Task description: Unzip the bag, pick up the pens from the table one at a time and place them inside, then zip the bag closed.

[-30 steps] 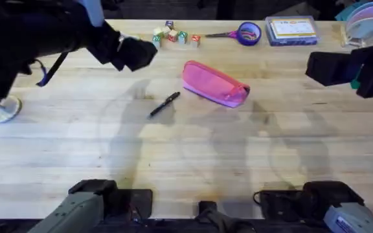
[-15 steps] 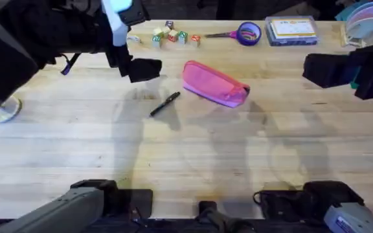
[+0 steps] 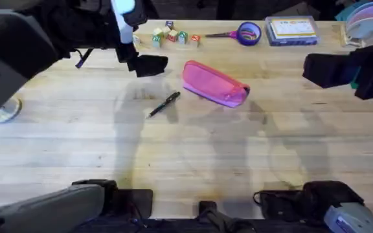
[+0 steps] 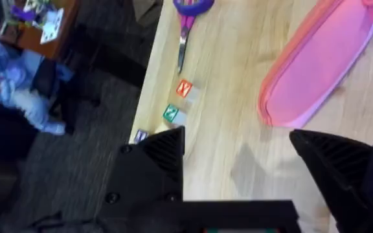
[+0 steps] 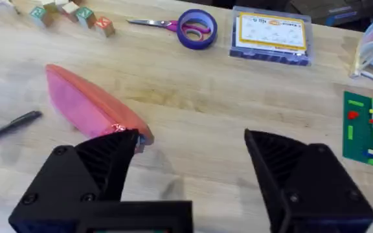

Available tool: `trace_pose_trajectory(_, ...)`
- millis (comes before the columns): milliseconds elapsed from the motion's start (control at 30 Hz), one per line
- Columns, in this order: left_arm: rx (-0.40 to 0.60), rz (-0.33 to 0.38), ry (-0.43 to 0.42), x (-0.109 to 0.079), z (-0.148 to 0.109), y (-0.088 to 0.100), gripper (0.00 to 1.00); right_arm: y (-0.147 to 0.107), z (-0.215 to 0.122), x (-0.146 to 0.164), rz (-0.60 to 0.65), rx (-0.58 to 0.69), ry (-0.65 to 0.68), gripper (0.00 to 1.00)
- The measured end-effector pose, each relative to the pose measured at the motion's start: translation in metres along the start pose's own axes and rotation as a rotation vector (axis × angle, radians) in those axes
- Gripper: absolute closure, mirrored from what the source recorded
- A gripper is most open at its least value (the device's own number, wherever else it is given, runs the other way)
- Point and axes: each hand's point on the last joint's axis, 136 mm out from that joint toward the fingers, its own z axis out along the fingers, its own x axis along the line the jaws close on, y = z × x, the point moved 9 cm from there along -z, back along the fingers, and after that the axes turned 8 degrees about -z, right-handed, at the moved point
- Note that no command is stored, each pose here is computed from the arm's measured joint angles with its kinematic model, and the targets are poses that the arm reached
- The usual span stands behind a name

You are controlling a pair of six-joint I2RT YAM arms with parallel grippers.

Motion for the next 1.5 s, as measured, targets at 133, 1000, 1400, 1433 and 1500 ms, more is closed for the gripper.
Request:
trace_pose_trajectory(133, -0.051, -0.009, -0.036, 0.004, 0.016, -0.009, 0.008, 0.0, 0.0, 0.0, 0.0, 0.0, 0.0, 0.003)
trace_pose_trajectory(1000, -0.309, -0.157, -0.333, -0.021, 0.108, -0.056, 0.008, 0.0, 0.0, 0.0, 0.0, 0.0, 0.0, 0.003)
trace_pose_trajectory(1400, -0.296, -0.199, -0.368, -0.029, 0.124, -0.069, 0.008, 0.0, 0.0, 0.0, 0.0, 0.0, 0.0, 0.003)
trace_pose_trajectory(1433, -0.295, -0.205, -0.368, -0.029, 0.125, -0.069, 0.008, 0.0, 0.0, 0.0, 0.0, 0.0, 0.0, 0.003)
trace_pose_trajectory(1500, -0.288, -0.241, -0.378, -0.03, 0.128, -0.073, 0.008, 0.0, 0.0, 0.0, 0.0, 0.0, 0.0, 0.003)
